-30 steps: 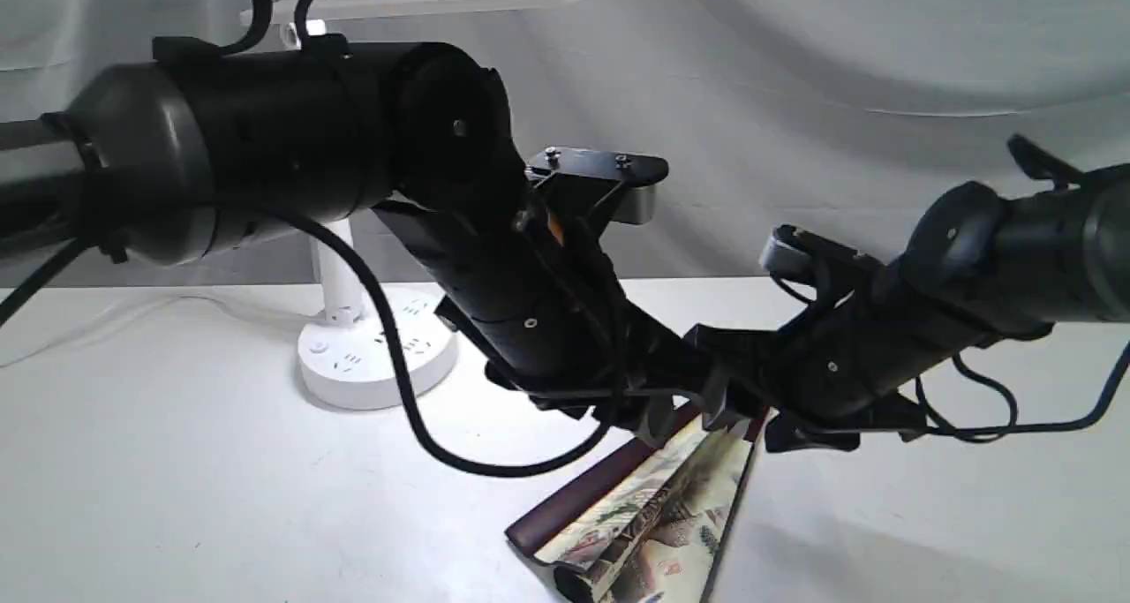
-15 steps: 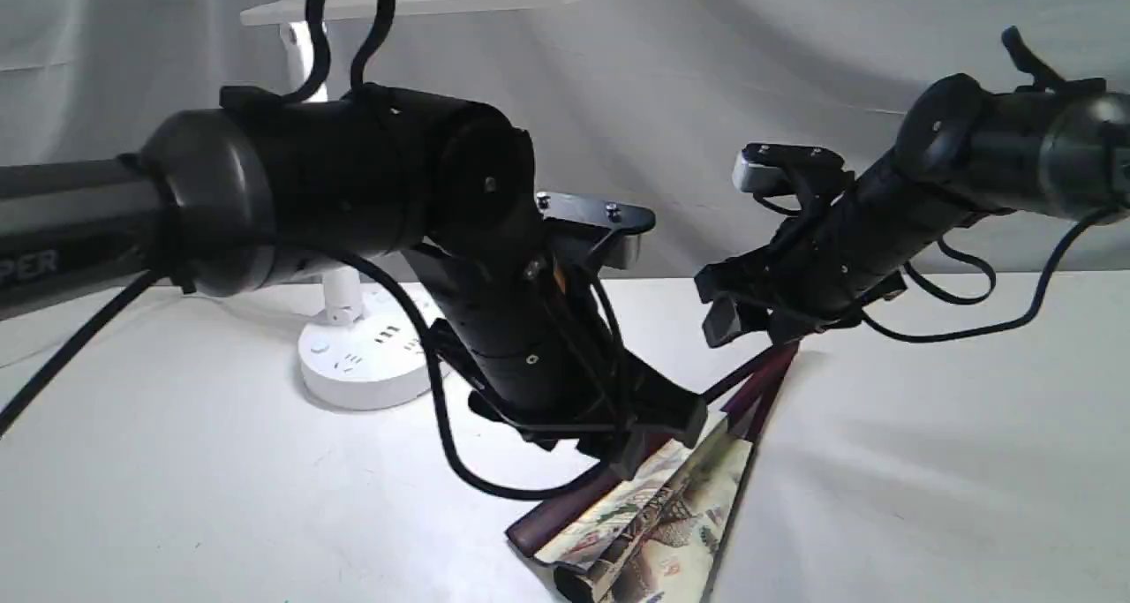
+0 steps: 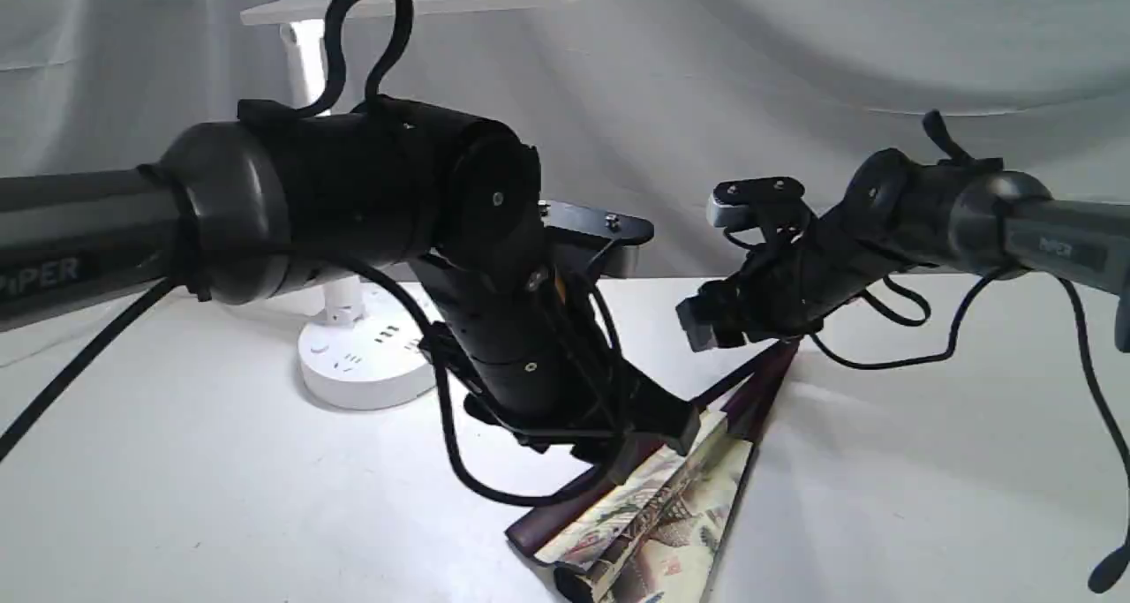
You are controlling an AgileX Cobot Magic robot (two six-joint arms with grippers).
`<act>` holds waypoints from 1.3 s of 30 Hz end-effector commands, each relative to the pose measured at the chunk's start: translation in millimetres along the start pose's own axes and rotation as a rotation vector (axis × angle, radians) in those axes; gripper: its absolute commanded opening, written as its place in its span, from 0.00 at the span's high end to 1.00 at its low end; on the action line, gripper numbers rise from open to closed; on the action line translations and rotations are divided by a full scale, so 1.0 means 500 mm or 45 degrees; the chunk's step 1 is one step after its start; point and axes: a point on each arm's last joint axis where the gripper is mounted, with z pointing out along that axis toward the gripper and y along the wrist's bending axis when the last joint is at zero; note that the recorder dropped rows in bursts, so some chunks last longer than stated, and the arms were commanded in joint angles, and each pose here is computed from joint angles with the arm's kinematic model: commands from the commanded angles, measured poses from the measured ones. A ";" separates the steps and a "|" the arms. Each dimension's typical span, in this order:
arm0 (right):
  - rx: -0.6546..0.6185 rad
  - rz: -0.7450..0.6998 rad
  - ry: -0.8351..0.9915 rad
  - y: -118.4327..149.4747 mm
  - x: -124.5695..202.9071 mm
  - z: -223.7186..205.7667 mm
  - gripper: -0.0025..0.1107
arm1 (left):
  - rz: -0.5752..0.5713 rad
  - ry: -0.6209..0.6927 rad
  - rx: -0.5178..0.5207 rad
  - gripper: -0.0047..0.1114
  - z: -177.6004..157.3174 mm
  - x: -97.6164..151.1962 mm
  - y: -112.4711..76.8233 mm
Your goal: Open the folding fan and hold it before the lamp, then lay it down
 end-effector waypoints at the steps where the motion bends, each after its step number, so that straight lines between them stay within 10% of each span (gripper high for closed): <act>1: 0.048 -0.062 -0.014 -0.009 -0.005 0.000 0.47 | -0.007 -0.003 -0.004 0.51 -0.002 0.000 0.001; 24: 0.003 0.366 0.499 -0.154 0.099 -0.079 0.47 | -0.040 0.054 0.076 0.51 0.002 0.008 -0.010; 39: -0.033 0.414 0.569 -0.158 0.101 -0.117 0.47 | -0.061 -0.021 0.187 0.51 0.102 0.025 -0.050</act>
